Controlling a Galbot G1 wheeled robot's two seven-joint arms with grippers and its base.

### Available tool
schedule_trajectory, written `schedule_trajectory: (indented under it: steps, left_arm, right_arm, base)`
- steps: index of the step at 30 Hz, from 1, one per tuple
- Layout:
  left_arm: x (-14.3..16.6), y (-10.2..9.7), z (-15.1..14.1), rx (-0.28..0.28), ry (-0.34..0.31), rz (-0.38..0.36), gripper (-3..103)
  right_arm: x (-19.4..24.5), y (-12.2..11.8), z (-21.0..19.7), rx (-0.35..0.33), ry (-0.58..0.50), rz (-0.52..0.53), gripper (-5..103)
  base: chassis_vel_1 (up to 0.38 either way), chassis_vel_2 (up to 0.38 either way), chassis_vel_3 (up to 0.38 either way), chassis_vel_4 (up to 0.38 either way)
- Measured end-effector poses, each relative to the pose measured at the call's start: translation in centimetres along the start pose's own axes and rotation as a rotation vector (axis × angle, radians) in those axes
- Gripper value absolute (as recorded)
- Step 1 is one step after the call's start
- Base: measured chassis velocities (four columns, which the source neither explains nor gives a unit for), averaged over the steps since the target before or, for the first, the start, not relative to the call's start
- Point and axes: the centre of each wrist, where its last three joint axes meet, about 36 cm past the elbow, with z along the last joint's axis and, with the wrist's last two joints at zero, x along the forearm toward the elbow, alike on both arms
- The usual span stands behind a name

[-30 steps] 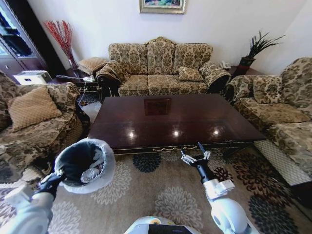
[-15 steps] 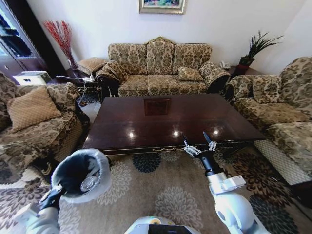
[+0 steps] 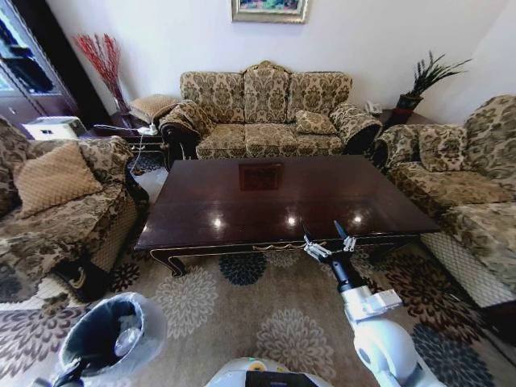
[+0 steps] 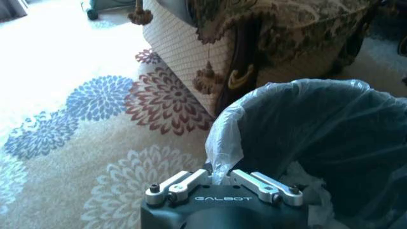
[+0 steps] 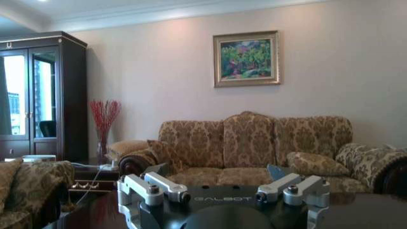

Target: Move to the front of the table and place the trash on the table into the trash bin.

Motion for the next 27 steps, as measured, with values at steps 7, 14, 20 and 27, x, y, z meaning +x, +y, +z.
schedule_trajectory:
  steps: [7,14,20,27]
  left_arm:
    - [-4.9,1.7,3.9,-0.010,0.142,-0.030,0]
    - [-7.6,3.0,6.3,-0.018,0.231,-0.055,0]
    - [-7.9,3.0,6.4,-0.018,0.237,-0.050,0]
    - [-10.0,1.4,11.1,-0.088,0.384,0.065,0]
  right_arm:
    - [0.5,0.0,0.5,-0.001,0.033,0.007,100]
    - [0.6,-0.8,1.1,0.018,0.057,0.023,100]
    - [0.9,-1.2,2.1,0.024,0.092,0.031,100]
    - [0.8,-1.5,1.9,0.036,0.104,0.030,100]
  base:
    - [0.000,0.000,0.000,0.000]
    - [0.000,0.000,0.000,0.000]
    - [0.000,0.000,0.000,0.000]
    - [0.000,0.000,0.000,0.000]
